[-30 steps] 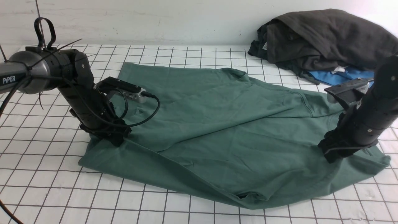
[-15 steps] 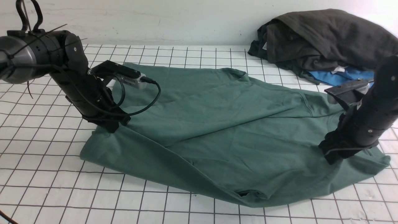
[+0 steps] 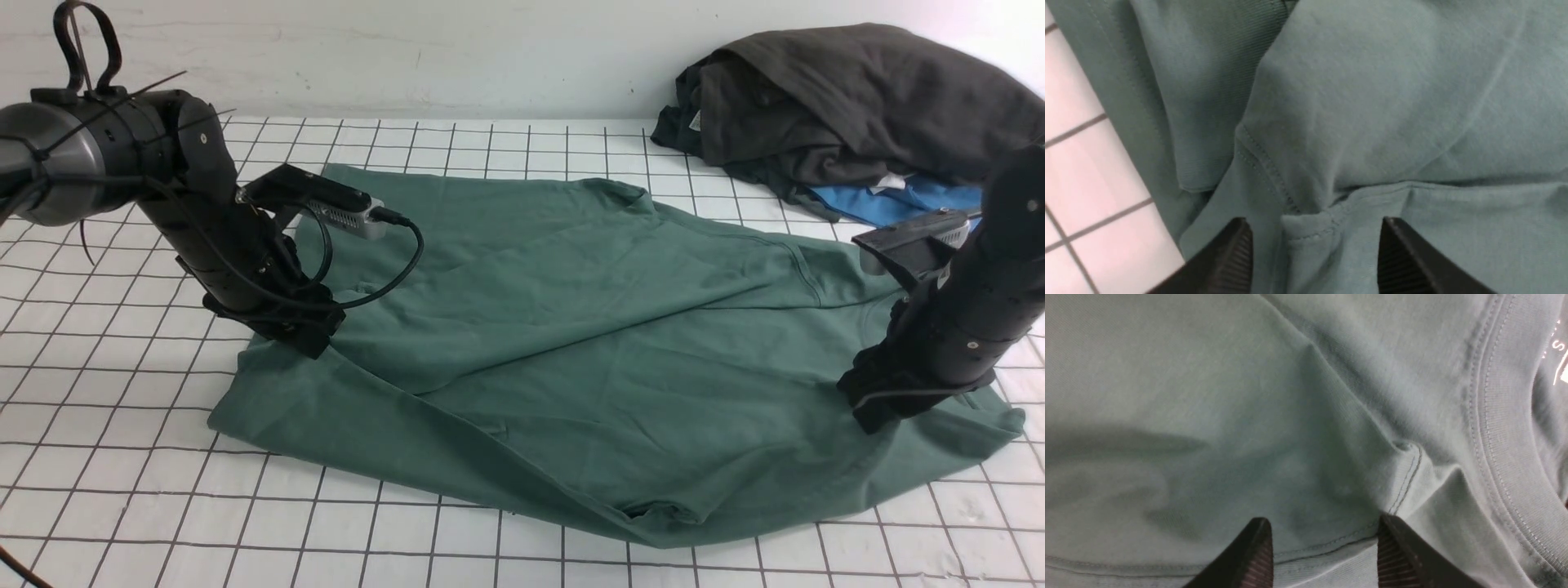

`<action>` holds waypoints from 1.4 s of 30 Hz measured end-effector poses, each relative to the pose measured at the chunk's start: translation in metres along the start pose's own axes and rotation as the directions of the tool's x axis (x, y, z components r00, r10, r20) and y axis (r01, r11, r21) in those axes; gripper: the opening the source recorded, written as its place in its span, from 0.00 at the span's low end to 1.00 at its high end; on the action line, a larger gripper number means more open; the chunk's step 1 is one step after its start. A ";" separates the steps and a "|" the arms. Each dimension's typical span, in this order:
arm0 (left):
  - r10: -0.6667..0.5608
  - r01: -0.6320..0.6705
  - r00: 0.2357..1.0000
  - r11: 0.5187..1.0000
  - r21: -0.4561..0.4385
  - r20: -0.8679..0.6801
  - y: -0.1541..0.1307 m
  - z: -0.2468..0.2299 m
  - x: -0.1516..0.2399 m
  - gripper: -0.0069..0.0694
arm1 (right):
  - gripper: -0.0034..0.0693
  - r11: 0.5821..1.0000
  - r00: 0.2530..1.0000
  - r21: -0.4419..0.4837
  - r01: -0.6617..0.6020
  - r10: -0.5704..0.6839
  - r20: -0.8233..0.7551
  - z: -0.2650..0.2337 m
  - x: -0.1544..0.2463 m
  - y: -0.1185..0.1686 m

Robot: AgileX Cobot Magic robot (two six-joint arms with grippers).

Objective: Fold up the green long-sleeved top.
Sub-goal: Use both arms to drag the lower edge of the fabric forward and fold it over the upper edge

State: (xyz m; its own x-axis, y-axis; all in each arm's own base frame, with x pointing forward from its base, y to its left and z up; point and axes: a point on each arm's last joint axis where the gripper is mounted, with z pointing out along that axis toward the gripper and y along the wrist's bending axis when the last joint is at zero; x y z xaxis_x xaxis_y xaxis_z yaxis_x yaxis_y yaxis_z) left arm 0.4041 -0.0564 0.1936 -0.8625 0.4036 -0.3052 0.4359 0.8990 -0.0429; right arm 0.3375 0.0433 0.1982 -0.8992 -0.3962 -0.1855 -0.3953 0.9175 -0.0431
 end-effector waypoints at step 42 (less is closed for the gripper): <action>0.015 -0.017 0.993 1.000 0.013 0.120 0.000 -0.087 0.009 0.11 | 0.56 0.656 0.653 0.053 0.753 -0.734 -0.188 0.037 0.031 -0.010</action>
State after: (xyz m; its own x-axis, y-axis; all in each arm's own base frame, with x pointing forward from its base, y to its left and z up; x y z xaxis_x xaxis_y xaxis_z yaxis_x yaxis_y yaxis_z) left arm 0.3734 -0.0382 0.2736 -0.8186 0.3937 -0.4182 0.4535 0.8899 -0.0499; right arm 0.3208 0.0233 0.1567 -0.3324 -0.9383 0.0954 -0.9264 0.3058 -0.2197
